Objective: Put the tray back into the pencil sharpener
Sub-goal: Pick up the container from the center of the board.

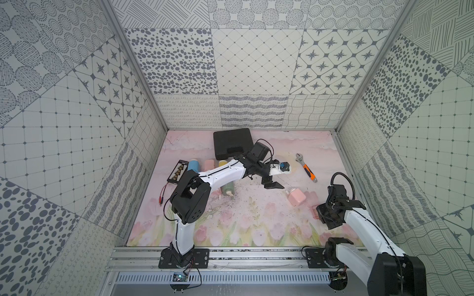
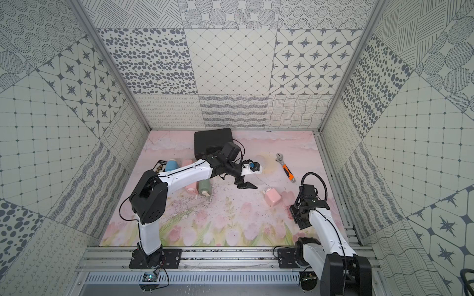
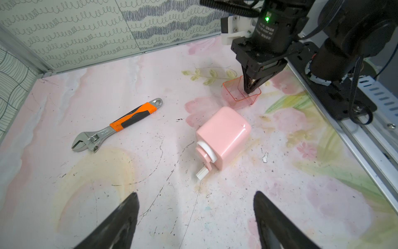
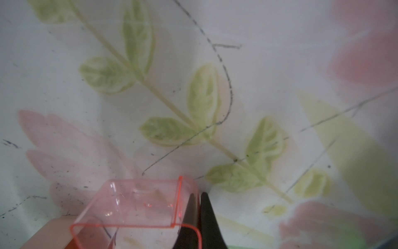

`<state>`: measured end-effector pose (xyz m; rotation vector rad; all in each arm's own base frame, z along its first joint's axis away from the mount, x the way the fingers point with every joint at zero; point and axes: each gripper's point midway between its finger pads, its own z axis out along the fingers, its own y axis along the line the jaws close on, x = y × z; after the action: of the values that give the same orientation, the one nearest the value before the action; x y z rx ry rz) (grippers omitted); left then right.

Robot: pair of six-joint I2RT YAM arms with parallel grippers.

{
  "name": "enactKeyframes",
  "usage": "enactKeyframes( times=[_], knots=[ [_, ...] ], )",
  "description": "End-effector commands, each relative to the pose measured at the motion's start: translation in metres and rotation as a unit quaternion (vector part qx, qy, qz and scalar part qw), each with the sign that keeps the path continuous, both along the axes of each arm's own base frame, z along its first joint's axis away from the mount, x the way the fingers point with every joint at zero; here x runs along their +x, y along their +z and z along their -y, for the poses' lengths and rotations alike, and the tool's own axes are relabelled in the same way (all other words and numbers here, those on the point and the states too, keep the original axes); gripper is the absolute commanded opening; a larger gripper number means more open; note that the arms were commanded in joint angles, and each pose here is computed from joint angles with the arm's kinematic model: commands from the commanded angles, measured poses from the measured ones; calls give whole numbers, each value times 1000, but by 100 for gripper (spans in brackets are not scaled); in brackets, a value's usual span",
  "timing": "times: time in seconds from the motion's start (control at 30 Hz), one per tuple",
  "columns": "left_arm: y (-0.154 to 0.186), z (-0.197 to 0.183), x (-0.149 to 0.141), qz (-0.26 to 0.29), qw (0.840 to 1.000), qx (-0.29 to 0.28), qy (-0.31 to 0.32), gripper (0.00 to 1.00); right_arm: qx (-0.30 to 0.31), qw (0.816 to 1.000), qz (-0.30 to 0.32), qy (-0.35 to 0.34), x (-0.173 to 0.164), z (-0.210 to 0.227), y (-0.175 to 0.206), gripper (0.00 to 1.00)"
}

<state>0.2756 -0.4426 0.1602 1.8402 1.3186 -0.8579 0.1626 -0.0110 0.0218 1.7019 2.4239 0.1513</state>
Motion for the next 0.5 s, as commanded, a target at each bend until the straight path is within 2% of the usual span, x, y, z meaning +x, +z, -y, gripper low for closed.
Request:
enactKeyframes(
  times=[0.0, 0.17, 0.27, 0.47],
  knots=[
    [3, 18, -19, 8, 996, -33, -80, 86, -21, 999, -6, 23, -3, 6, 11, 3],
    [-7, 41, -21, 32, 994, -40, -99, 91, -7, 1000, -1, 27, -3, 1, 11, 3],
    [-21, 51, -28, 48, 992, -18, -114, 93, 13, 999, 20, 27, 6, -6, 15, 4],
    [-52, 66, -36, 94, 985, 21, -140, 94, -1, 998, 33, 57, 10, -4, 21, 6]
  ],
)
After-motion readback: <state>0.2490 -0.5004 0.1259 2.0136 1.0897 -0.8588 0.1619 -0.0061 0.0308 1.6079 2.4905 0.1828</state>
